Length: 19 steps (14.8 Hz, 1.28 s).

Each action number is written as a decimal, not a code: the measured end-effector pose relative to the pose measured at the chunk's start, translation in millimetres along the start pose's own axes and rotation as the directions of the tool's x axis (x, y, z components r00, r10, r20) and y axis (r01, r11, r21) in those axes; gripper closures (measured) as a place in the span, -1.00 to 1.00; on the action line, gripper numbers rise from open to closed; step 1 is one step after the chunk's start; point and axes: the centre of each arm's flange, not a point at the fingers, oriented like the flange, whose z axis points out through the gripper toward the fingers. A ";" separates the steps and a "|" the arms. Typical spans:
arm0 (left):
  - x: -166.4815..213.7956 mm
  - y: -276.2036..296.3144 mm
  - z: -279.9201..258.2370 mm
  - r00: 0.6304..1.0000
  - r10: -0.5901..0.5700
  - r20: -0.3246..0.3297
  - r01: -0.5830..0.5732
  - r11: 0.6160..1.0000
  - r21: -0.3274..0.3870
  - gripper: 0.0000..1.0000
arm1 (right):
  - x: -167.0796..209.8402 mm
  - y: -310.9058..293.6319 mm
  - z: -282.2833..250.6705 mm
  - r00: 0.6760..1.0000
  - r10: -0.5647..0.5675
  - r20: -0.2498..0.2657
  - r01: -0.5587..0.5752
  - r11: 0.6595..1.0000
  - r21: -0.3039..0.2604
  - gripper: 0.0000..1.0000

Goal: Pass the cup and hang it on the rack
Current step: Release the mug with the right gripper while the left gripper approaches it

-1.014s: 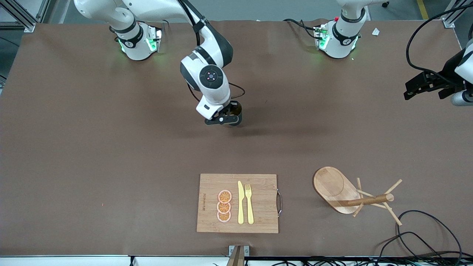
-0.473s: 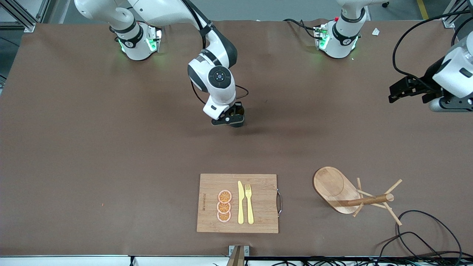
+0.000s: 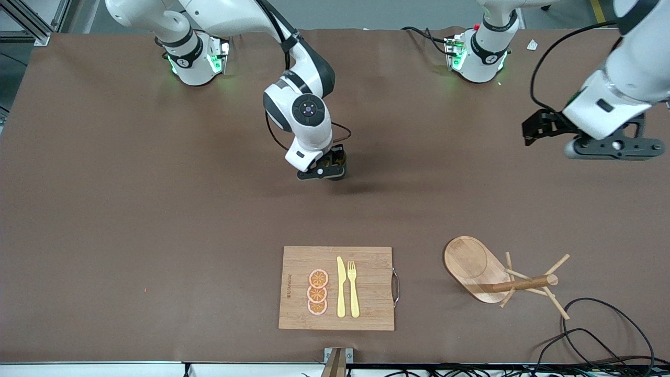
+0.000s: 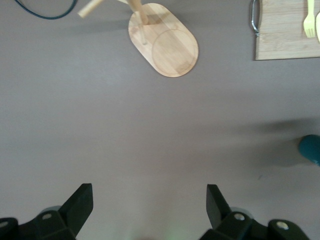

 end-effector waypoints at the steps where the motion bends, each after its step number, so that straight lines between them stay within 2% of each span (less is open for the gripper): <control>1: -2.2 16.2 1.6 1.000 -0.012 0.003 0.012 1.000 0.001 -1.00 | 4.0 7.1 -16.3 1.000 -0.002 0.003 0.002 1.000 0.002 -0.99; 4: -7.6 64.0 13.6 0.998 -0.062 0.023 0.062 0.998 0.008 -1.00 | 19.6 51.3 -80.1 1.000 -0.004 0.006 0.004 1.000 0.015 -1.00; 7: -11.1 114.3 34.8 0.991 -0.128 0.045 0.128 0.992 0.017 -1.00 | 37.8 127.1 -137.4 0.999 -0.032 0.017 0.031 0.999 0.027 -1.00; 9: -13.2 154.5 51.8 0.982 -0.184 0.041 0.183 0.983 0.013 -1.00 | 47.7 179.9 -162.4 1.000 -0.009 0.027 0.008 0.999 0.034 -1.00; 13: -17.6 234.6 88.0 0.951 -0.309 0.019 0.309 0.951 -0.026 -1.00 | 55.7 278.0 -195.9 0.999 -0.007 0.048 0.005 0.999 0.048 -1.00; 17: -22.4 302.6 124.8 0.903 -0.429 -0.017 0.427 0.902 -0.056 -1.00 | 57.6 386.7 -216.8 0.999 -0.022 0.036 0.019 0.997 0.069 -1.00; 19: -25.0 330.4 150.4 0.888 -0.457 -0.045 0.455 0.889 -0.053 -1.00 | 54.1 429.0 -224.8 1.000 -0.008 0.023 0.006 0.999 0.054 -1.00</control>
